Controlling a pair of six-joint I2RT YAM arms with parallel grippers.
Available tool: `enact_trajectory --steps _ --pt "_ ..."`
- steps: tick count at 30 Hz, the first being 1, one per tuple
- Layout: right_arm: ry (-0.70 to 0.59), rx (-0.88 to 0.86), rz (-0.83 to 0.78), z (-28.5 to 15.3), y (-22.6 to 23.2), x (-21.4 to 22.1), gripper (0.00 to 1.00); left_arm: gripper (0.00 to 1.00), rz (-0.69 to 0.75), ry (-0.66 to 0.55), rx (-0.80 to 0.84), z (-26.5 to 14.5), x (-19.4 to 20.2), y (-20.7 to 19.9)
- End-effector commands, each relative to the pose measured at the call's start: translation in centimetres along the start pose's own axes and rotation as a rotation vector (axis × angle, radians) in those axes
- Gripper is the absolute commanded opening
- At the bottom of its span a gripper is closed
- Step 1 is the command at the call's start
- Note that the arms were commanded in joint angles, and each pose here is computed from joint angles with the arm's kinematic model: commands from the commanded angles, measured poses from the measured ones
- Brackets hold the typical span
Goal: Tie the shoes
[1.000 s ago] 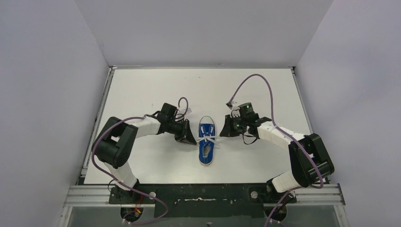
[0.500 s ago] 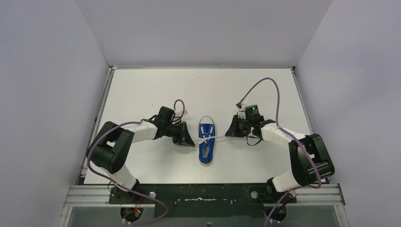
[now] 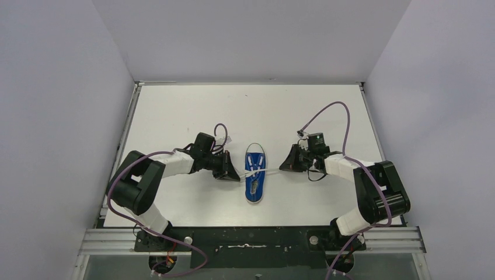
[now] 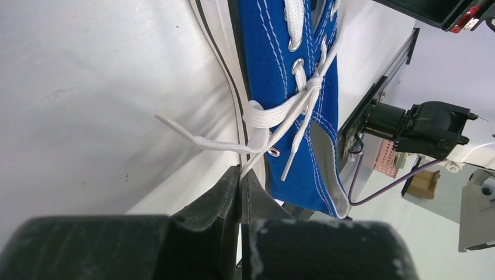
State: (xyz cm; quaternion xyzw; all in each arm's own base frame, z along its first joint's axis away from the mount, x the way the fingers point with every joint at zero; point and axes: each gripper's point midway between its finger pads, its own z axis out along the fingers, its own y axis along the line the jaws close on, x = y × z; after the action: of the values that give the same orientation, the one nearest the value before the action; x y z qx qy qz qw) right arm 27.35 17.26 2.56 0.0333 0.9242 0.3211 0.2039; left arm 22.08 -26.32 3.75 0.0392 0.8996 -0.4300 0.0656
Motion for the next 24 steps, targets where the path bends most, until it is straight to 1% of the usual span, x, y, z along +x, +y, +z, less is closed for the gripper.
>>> enact_trajectory --steps 1,3,6,11,12,13,14,15,16,17,18,19,22,24 --pt "-0.088 0.152 0.006 -0.1 -4.3 -1.7 0.00 0.00 -0.016 0.026 -0.116 -0.8 1.3 2.8" --pt "-0.112 0.148 0.016 -0.2 -4.8 -2.2 0.00 0.00 -0.006 0.026 -0.137 -1.0 1.4 3.1" --pt "-0.107 0.150 0.010 -0.1 -5.0 -2.1 0.00 0.00 0.006 0.027 -0.163 -1.2 1.4 3.5" --pt "-0.066 0.098 0.026 -1.0 -2.7 -2.5 0.00 0.01 0.046 0.023 -0.190 -2.1 0.0 2.3" --pt "-0.052 0.089 0.023 -1.5 -2.0 -2.6 0.00 0.15 0.058 0.020 -0.203 -2.6 -0.3 2.0" --pt "-0.030 0.090 0.020 -1.9 -1.5 -2.5 0.08 0.32 0.077 0.003 -0.212 -3.2 -0.8 1.4" --pt "-0.004 0.107 0.016 -2.5 -1.2 -2.7 0.18 0.42 0.085 -0.010 -0.231 -3.8 -1.1 1.1" --pt "0.034 0.128 0.007 -3.1 -1.1 -2.3 0.27 0.58 0.094 -0.026 -0.249 -4.4 -1.3 0.9" --pt "0.065 0.144 -0.007 -3.7 -1.1 -2.1 0.35 0.68 0.101 -0.039 -0.266 -5.1 -1.4 0.8" --pt "0.097 0.166 -0.025 -4.5 -1.1 -1.6 0.41 0.70 0.109 -0.059 -0.281 -5.8 -1.5 0.5" --pt "0.125 0.183 -0.046 -5.3 -1.1 -1.1 0.44 0.71 0.123 -0.087 -0.272 -6.4 -1.6 -0.2" --pt "0.130 0.184 -0.074 -6.0 -0.8 -1.1 0.46 0.71 0.123 -0.101 -0.256 -6.6 -1.6 -0.8" --pt "0.103 0.184 -0.133 -7.6 0.1 -1.3 0.49 0.68 0.153 -0.156 -0.148 -6.6 -1.9 -4.2" --pt "0.090 0.181 -0.143 -8.4 0.5 -1.2 0.50 0.67 0.165 -0.141 -0.068 -5.6 -1.6 -6.2"
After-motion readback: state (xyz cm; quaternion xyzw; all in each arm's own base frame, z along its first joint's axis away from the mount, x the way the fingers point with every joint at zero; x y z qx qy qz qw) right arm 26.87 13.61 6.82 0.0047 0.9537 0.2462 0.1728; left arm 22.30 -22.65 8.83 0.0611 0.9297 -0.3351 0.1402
